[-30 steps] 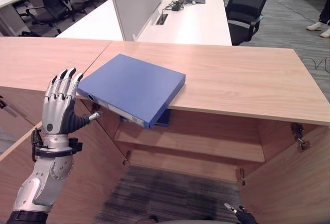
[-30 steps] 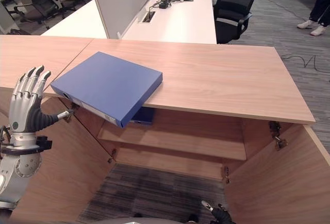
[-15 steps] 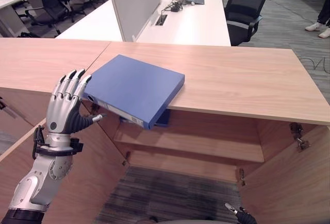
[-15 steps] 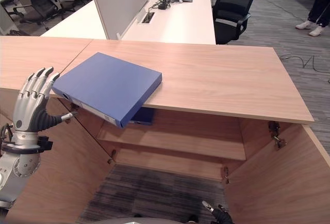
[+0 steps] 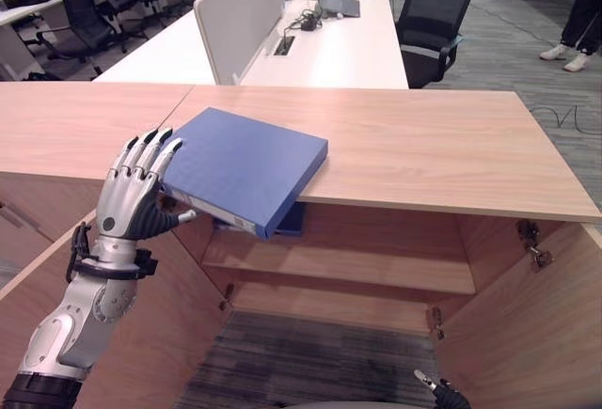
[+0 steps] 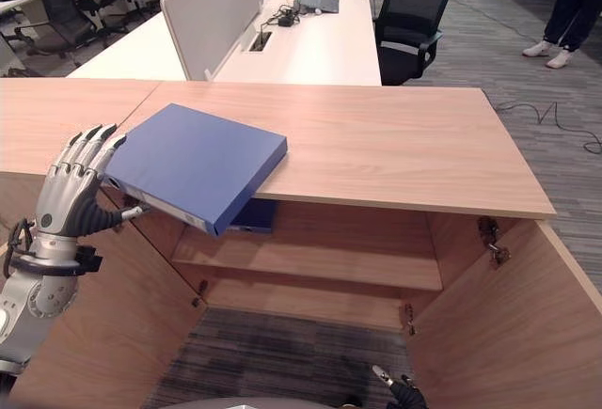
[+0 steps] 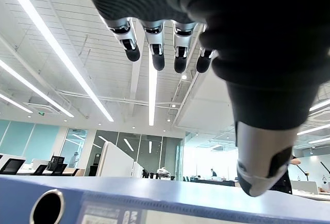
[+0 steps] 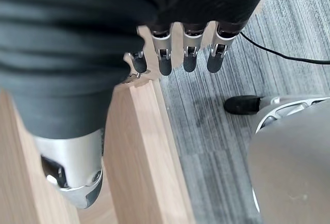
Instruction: Put the empty folder in the office cabinet
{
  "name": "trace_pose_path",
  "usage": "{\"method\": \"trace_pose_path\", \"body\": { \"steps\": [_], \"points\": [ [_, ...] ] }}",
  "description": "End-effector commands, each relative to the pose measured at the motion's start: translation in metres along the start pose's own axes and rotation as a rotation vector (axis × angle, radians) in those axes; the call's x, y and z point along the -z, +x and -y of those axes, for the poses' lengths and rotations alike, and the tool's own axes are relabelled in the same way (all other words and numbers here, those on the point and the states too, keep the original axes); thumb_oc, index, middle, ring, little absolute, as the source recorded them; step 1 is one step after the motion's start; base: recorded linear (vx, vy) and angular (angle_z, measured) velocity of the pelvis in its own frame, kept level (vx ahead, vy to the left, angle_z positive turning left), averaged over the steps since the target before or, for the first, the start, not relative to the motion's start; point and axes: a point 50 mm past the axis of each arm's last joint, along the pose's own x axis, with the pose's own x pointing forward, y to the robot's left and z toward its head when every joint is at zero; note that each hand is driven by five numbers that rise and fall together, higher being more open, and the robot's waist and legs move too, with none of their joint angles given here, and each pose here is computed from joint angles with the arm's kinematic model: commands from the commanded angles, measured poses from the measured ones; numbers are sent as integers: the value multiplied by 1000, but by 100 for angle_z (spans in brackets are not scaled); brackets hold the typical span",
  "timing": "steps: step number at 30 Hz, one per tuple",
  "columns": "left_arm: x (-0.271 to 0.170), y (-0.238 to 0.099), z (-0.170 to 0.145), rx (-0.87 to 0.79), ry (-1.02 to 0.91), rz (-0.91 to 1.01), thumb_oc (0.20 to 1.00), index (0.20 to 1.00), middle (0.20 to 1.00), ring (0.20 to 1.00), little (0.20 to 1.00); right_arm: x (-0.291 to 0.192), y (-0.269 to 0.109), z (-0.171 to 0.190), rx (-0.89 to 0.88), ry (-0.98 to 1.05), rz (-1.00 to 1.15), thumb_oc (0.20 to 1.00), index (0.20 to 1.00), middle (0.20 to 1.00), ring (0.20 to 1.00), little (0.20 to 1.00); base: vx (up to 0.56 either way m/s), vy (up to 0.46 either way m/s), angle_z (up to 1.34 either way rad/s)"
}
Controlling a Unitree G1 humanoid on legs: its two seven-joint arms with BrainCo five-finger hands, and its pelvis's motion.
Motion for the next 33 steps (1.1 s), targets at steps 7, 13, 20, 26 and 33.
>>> {"method": "trace_pose_path", "body": {
  "steps": [7, 13, 20, 26, 33],
  "points": [
    [-6, 40, -22, -78, 130, 152, 1000, 1000, 1000, 1000, 1000, -22, 6, -14, -34, 46, 62, 1000, 1000, 1000, 1000, 1000, 1, 3, -3],
    [-10, 45, -19, -59, 139, 182, 1000, 1000, 1000, 1000, 1000, -21, 5, -12, -25, 65, 55, 1000, 1000, 1000, 1000, 1000, 0, 1, -1],
    [-12, 42, -11, -12, 128, 191, 1000, 1000, 1000, 1000, 1000, -21, 6, -11, -18, 77, 53, 1000, 1000, 1000, 1000, 1000, 4, 10, -5],
    [-12, 38, -4, 33, 118, 189, 1000, 1000, 1000, 1000, 1000, -20, 5, -10, -12, 79, 50, 1000, 1000, 1000, 1000, 1000, 0, 1, -1],
    [-12, 34, 0, 71, 106, 187, 1000, 1000, 1000, 1000, 1000, -23, 6, -9, -11, 81, 57, 1000, 1000, 1000, 1000, 1000, 0, 0, 0]
  ]
}}
